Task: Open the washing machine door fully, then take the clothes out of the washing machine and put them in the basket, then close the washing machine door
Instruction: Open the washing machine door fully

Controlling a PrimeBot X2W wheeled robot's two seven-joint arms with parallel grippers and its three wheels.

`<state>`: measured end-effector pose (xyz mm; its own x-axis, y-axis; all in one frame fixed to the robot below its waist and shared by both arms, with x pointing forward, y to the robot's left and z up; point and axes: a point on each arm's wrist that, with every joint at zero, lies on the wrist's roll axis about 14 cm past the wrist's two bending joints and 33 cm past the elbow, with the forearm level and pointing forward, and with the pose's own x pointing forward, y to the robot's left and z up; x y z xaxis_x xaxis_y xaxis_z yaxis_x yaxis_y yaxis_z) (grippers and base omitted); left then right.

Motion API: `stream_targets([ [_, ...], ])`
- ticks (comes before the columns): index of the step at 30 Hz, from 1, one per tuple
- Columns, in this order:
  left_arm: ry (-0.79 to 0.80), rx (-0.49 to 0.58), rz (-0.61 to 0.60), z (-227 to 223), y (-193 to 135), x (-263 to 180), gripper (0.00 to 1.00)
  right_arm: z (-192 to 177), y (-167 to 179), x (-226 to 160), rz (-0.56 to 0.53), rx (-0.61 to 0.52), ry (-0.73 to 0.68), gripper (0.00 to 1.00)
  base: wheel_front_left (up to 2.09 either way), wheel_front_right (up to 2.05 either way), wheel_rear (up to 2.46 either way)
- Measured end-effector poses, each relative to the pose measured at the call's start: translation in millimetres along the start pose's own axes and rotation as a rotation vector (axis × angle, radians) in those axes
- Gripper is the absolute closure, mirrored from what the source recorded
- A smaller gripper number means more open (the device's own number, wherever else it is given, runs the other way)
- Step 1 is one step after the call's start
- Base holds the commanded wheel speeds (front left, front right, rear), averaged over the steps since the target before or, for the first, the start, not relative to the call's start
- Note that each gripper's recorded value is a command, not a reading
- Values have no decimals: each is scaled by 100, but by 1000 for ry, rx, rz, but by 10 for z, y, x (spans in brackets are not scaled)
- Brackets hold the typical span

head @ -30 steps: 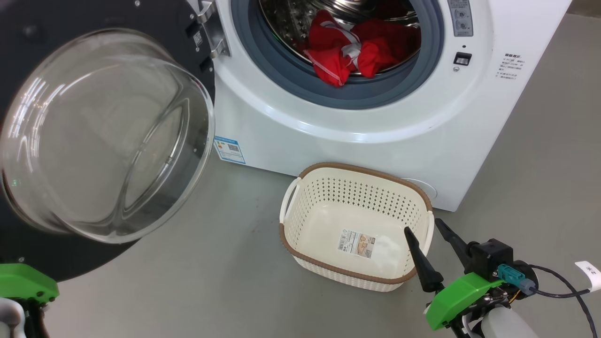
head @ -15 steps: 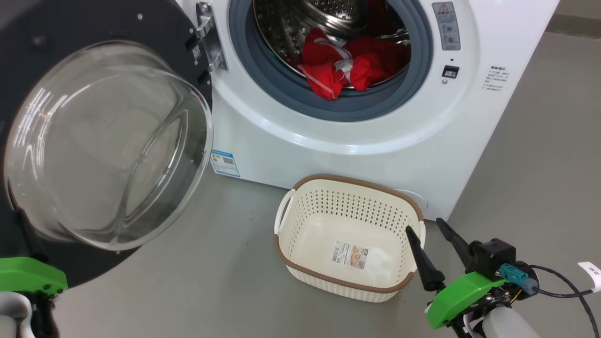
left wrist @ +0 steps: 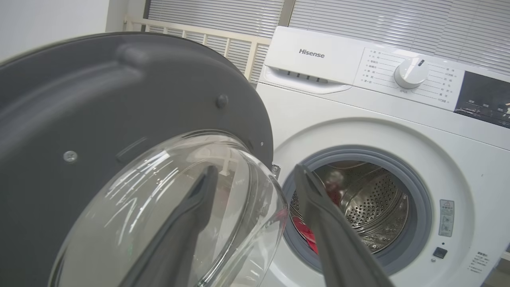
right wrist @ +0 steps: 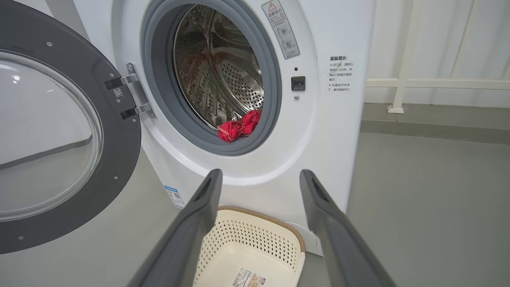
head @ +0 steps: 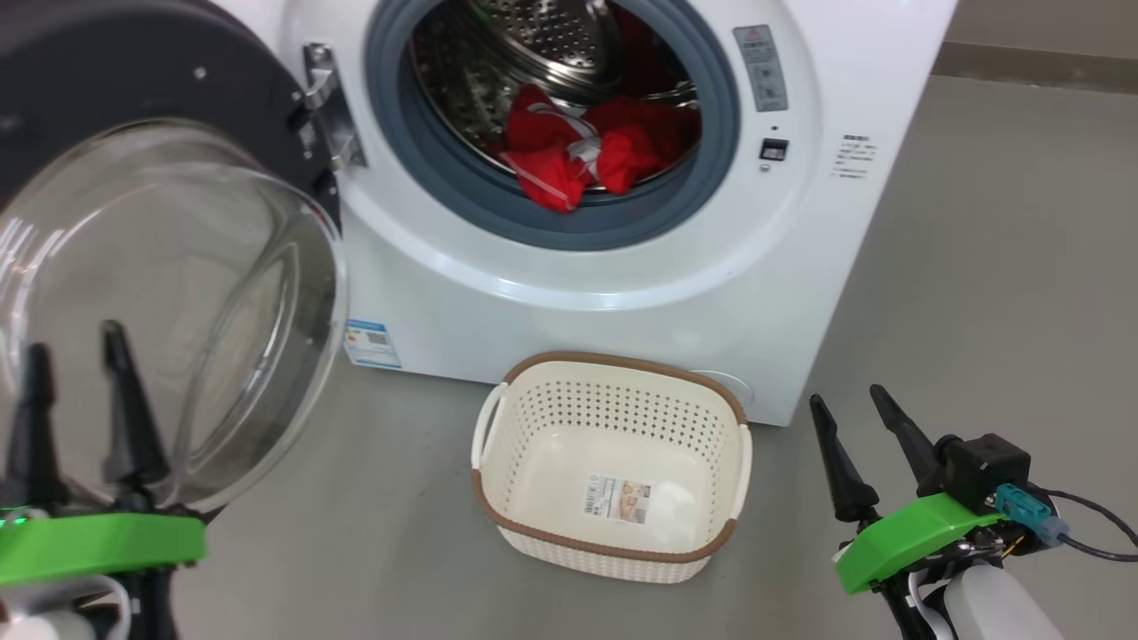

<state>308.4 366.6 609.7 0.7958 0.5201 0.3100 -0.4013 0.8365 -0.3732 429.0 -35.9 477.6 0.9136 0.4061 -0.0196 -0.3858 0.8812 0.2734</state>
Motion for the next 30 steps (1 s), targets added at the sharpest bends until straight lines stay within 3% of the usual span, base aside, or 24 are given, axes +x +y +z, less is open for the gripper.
stream_targets([
  [6,85,6,-172,-261,-557,-62,0,174,-210,-95,-60,-19,-52,0,0,0,0],
  [17,264,9,-402,-966,-1225,-270,0,610,-560,-388,-165,-105,-177,0,0,0,0],
  [23,354,54,-499,-1294,-1401,-535,0,671,-755,-664,-240,-112,-200,0,0,0,0],
  [30,413,61,-530,-1485,-1474,-707,0,685,-806,-886,-275,-117,-212,0,0,0,0],
])
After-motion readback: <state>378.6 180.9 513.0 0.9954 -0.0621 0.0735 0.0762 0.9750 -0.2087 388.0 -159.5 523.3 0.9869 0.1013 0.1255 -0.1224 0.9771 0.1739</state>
